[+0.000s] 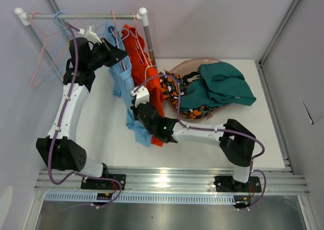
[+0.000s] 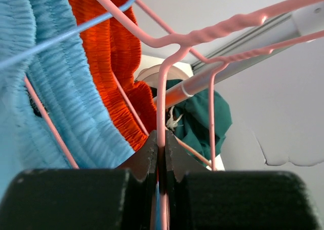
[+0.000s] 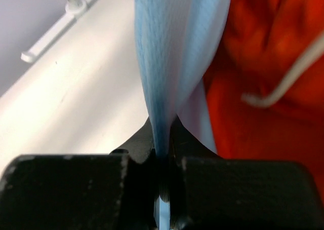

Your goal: Remove the shorts from the hanger

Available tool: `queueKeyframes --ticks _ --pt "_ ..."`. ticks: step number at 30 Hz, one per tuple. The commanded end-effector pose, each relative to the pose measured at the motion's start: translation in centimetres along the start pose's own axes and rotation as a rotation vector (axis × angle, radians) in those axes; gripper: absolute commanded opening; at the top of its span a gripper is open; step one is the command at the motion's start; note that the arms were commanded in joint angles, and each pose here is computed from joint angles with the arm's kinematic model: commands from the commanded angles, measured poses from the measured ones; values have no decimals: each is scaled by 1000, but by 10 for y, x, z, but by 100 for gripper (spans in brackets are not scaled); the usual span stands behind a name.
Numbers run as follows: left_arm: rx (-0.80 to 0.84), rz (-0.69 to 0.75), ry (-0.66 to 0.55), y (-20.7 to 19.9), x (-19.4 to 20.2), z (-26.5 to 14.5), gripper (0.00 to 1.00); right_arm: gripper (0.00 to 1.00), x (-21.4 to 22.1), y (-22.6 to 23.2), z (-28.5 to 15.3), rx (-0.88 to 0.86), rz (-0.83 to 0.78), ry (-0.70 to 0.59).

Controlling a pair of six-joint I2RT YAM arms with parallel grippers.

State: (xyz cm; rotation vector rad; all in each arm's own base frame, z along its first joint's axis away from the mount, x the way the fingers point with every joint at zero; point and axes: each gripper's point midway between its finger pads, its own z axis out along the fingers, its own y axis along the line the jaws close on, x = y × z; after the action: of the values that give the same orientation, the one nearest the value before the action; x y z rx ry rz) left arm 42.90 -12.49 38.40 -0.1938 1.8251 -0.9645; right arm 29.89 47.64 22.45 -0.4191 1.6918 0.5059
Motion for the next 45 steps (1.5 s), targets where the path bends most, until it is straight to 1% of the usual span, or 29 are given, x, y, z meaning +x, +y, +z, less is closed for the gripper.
queueKeyframes --ticks 1,5,9,12,16,19,22,23,25,26,28,29,30,31,32,33,34,35,36,37,38,39,40,42,45 --pt "35 127 -134 -28 -43 -16 0 0 10 5 -23 36 93 -17" --pt "14 144 -143 -25 -50 -12 0 0 59 11 -30 61 98 56" --pt "-1 158 -153 -24 -55 -11 0 0 84 21 -32 78 91 93" --pt "-5 172 -164 -25 -61 -10 0 0 91 20 -35 116 93 88" --pt "-11 170 -156 -23 -63 -6 0 0 100 25 -46 122 82 76" --pt "10 164 -146 -26 -59 -6 0 0 104 26 -43 127 86 82" --pt "34 155 -129 -31 -54 -8 0 0 90 23 -26 132 90 63" --pt "39 145 -120 -32 -51 -9 0 0 71 21 -12 130 116 37" --pt "47 121 -99 -33 -47 -12 0 0 60 16 8 132 98 21" --pt "50 112 -97 -34 -47 -14 0 0 32 11 27 128 129 -17" --pt "60 92 -86 -36 -43 -16 0 0 13 2 49 134 132 -38" --pt "78 75 -77 -41 -42 -18 0 0 23 -2 64 134 118 -13" --pt "91 69 -75 -44 -42 -20 0 0 -13 -15 83 148 165 -72" --pt "99 48 -67 -46 -40 -21 0 0 -20 -18 92 146 169 -75" --pt "112 41 -59 -48 -38 -22 0 0 -13 -21 107 138 162 -63" --pt "121 36 -57 -51 -37 -22 0 0 -50 -30 119 144 201 -131" --pt "130 28 -57 -54 -37 -24 0 0 -59 -35 128 151 204 -146" --pt "139 23 -53 -55 -36 -25 0 0 -46 -38 142 154 194 -124" --pt "142 18 -53 -56 -37 -25 0 0 -82 -47 149 158 230 -192" --pt "146 10 -48 -57 -36 -26 0 0 -85 -51 155 159 237 -194" --pt "163 5 -39 -60 -34 -26 0 0 -72 -52 168 149 234 -176" --pt "177 3 -37 -63 -34 -28 0 0 -78 -54 172 144 246 -188" --pt "183 -12 -31 -64 -33 -28 0 0 -96 -60 175 139 268 -222" --pt "195 -11 -28 -67 -32 -29 0 0 -90 -62 181 123 290 -215" --pt "190 0 -26 -66 -33 -30 0 0 -68 -61 178 117 288 -172"
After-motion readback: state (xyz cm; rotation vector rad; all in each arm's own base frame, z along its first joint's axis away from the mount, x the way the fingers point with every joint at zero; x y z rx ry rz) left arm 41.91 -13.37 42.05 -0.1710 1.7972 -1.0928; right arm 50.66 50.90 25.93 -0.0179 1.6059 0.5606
